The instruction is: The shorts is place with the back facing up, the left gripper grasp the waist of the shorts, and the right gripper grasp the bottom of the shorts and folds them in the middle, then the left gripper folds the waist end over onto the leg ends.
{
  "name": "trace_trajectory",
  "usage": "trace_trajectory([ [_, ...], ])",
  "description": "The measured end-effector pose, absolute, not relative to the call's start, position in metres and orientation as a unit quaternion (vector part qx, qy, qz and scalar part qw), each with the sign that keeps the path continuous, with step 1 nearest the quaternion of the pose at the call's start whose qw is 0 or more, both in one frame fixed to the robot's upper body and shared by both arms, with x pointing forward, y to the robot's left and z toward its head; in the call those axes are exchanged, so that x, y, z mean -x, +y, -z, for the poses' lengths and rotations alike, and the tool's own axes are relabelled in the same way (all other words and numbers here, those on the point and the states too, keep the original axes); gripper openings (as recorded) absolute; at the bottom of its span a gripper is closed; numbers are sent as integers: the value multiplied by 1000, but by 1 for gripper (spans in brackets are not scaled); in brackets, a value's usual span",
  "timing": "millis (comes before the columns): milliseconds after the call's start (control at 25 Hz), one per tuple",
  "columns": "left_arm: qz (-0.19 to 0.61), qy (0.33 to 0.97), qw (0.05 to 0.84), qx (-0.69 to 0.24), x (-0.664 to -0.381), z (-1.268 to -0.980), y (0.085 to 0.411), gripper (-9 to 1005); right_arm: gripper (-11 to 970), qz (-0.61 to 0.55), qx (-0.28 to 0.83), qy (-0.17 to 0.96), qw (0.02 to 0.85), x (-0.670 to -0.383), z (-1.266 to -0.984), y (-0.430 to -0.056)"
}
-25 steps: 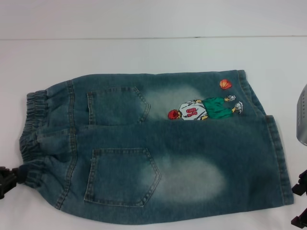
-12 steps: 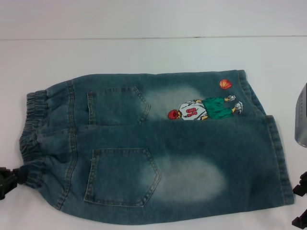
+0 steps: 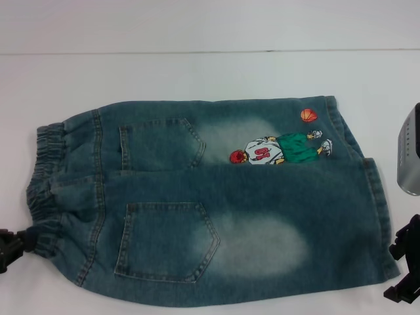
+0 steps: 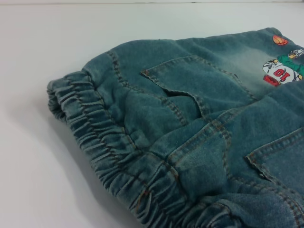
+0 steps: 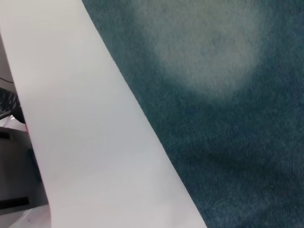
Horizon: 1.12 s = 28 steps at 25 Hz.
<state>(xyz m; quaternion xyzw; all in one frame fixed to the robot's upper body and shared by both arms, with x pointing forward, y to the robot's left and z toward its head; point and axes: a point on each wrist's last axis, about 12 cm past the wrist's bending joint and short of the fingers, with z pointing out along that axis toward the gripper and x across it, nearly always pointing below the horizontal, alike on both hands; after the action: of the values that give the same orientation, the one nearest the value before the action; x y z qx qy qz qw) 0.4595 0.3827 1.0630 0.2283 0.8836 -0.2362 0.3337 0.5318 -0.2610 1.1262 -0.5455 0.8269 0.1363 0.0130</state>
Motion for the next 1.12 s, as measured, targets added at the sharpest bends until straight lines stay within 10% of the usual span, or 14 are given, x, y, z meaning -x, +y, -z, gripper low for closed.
trace_trajectory([
  [560, 235, 884, 334, -229, -460, -1062, 383, 53, 716, -153, 553, 819, 8, -527, -1123, -259],
  [1120, 238, 883, 334, -227, -458, -1060, 382, 53, 250, -143, 554, 819, 31, -529, -1118, -260],
])
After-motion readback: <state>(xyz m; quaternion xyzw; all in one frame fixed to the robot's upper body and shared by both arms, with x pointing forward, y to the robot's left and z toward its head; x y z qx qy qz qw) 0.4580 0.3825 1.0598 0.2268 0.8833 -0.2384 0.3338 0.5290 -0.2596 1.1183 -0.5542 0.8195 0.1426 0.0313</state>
